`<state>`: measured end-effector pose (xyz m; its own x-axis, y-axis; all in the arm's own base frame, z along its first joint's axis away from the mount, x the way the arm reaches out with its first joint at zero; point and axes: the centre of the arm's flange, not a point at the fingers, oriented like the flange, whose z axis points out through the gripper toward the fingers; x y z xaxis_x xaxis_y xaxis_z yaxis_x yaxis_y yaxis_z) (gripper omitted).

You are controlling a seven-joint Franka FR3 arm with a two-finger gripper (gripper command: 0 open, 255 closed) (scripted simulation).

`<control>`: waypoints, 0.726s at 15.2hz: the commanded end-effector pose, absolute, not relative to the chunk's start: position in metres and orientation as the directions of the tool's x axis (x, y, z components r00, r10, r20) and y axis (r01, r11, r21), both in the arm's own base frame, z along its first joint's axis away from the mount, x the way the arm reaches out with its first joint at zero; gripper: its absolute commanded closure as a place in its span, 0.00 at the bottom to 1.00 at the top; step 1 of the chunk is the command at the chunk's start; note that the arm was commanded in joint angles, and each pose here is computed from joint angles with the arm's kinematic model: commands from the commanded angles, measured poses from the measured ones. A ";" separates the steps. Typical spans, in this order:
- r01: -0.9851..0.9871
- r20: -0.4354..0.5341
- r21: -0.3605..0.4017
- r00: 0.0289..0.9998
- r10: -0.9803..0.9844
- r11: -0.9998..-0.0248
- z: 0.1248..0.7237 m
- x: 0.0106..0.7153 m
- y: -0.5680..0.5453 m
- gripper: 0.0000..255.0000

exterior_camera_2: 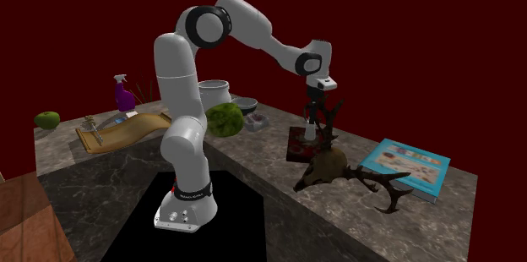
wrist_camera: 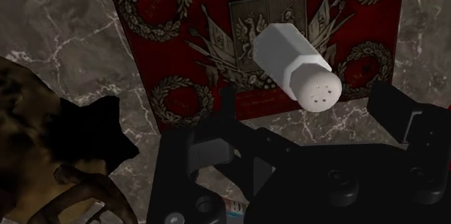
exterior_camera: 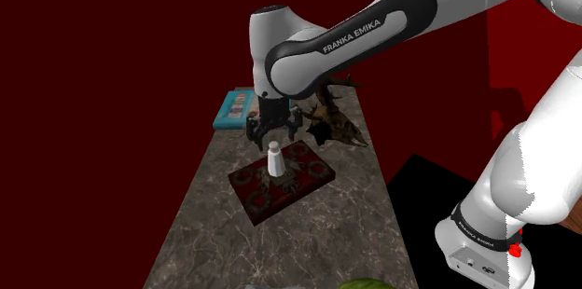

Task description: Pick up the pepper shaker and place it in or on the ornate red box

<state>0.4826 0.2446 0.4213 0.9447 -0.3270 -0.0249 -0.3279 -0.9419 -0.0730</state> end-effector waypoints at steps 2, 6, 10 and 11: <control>-0.328 -0.025 -0.073 0.945 -0.327 -0.942 0.455 0.483 0.242 0.00; -0.328 -0.025 -0.073 0.945 -0.327 -0.942 0.465 0.483 0.241 0.00; -0.328 -0.025 -0.073 0.945 -0.327 -0.942 0.465 0.483 0.241 0.00; -0.328 -0.025 -0.073 0.945 -0.327 -0.942 0.465 0.483 0.241 0.00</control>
